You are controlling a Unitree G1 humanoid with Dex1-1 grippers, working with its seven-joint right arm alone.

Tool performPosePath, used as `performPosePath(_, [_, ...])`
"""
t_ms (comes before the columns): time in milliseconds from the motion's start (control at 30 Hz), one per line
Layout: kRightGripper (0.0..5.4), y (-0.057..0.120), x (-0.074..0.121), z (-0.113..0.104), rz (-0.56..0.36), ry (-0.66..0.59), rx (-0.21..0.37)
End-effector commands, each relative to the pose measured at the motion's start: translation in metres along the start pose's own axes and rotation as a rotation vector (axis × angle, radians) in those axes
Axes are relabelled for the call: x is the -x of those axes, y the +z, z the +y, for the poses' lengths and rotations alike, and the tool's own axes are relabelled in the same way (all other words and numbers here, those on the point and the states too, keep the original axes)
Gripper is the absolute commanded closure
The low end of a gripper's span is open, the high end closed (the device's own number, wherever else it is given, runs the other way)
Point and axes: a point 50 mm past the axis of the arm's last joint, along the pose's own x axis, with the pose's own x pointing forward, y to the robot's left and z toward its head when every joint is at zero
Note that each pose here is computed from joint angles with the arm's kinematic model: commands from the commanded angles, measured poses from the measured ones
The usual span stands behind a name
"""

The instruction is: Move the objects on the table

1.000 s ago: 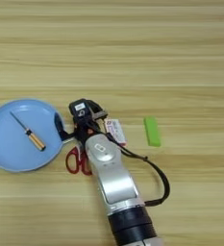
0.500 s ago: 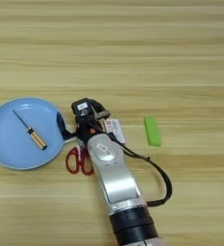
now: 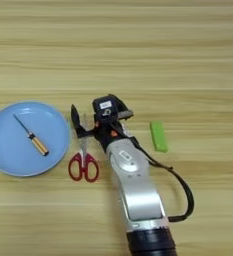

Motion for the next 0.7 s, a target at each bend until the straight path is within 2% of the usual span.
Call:
performPosePath(33, [0.03, 0.018, 0.002, -0.018, -0.108, -0.046, 0.032])
performPosePath(167, [0.03, 0.007, 0.007, -0.027, -0.072, -0.074, 0.039])
performPosePath(433, [0.03, -0.019, 0.010, -0.030, 0.011, -0.082, 0.037])
performPosePath(700, [0.03, -0.034, 0.008, -0.033, 0.057, -0.098, 0.010])
